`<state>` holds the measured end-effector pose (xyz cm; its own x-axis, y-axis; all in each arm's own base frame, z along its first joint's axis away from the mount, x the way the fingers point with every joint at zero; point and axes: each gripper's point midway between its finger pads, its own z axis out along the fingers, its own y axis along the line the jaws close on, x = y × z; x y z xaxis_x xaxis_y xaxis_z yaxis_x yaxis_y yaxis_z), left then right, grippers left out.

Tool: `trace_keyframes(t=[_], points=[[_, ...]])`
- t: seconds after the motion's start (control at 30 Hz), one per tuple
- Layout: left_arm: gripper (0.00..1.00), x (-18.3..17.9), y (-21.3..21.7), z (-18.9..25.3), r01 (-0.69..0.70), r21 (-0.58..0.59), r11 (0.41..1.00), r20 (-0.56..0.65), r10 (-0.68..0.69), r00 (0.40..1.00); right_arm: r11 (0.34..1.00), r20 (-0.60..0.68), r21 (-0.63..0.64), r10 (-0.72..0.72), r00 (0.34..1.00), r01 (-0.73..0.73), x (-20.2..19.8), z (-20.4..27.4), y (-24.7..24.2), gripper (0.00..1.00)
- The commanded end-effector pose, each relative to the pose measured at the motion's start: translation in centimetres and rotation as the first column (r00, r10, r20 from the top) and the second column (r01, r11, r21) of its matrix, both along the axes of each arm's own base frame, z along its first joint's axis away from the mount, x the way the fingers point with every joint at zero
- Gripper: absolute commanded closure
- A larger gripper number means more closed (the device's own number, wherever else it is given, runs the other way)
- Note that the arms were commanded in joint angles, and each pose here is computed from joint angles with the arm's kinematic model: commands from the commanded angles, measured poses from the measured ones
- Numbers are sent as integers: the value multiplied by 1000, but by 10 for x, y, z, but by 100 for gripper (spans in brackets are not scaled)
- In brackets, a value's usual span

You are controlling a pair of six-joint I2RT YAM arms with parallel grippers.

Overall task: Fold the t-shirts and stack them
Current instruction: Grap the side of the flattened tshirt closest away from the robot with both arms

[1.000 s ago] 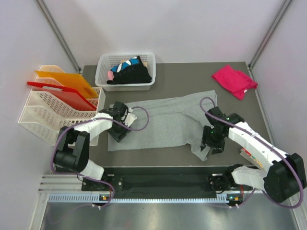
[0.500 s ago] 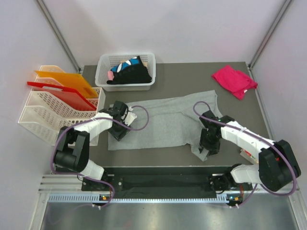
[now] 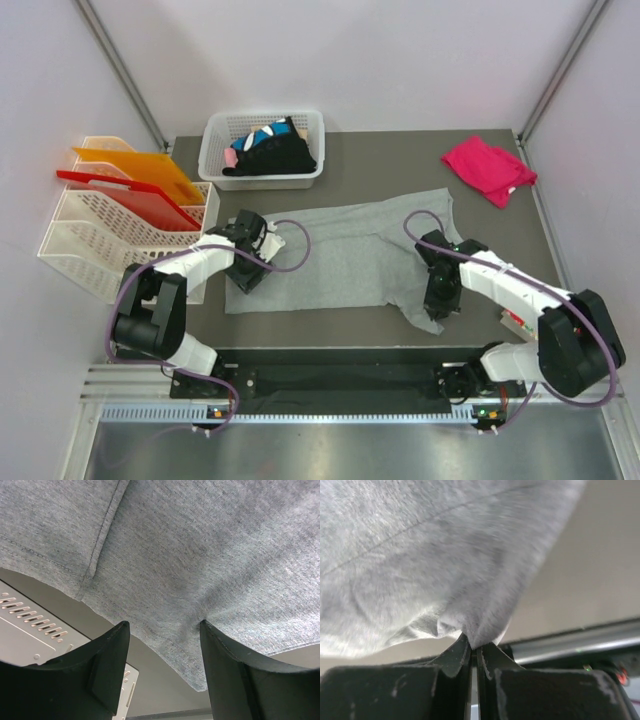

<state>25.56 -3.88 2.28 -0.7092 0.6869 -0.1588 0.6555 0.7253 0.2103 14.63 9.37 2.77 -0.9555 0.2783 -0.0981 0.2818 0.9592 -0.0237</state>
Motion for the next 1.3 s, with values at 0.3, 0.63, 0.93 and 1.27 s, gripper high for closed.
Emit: trace_keyframes(t=[0.3,0.63,0.93,1.27], points=[[37,14,-3,11,-2,-15,1000,46,3,999,996,-4,-89,-22,1000,22,-18,52,-25,100],[35,-1,17,42,55,57,997,83,-60,995,988,-10,-152,-8,1000,6,-23,71,-42,100],[34,-46,12,34,83,-13,996,-57,-83,995,997,-28,-71,-28,999,26,-19,56,-28,100],[37,-78,13,17,111,-41,993,-189,-116,975,998,-6,-61,-25,1000,25,-4,61,-21,100]])
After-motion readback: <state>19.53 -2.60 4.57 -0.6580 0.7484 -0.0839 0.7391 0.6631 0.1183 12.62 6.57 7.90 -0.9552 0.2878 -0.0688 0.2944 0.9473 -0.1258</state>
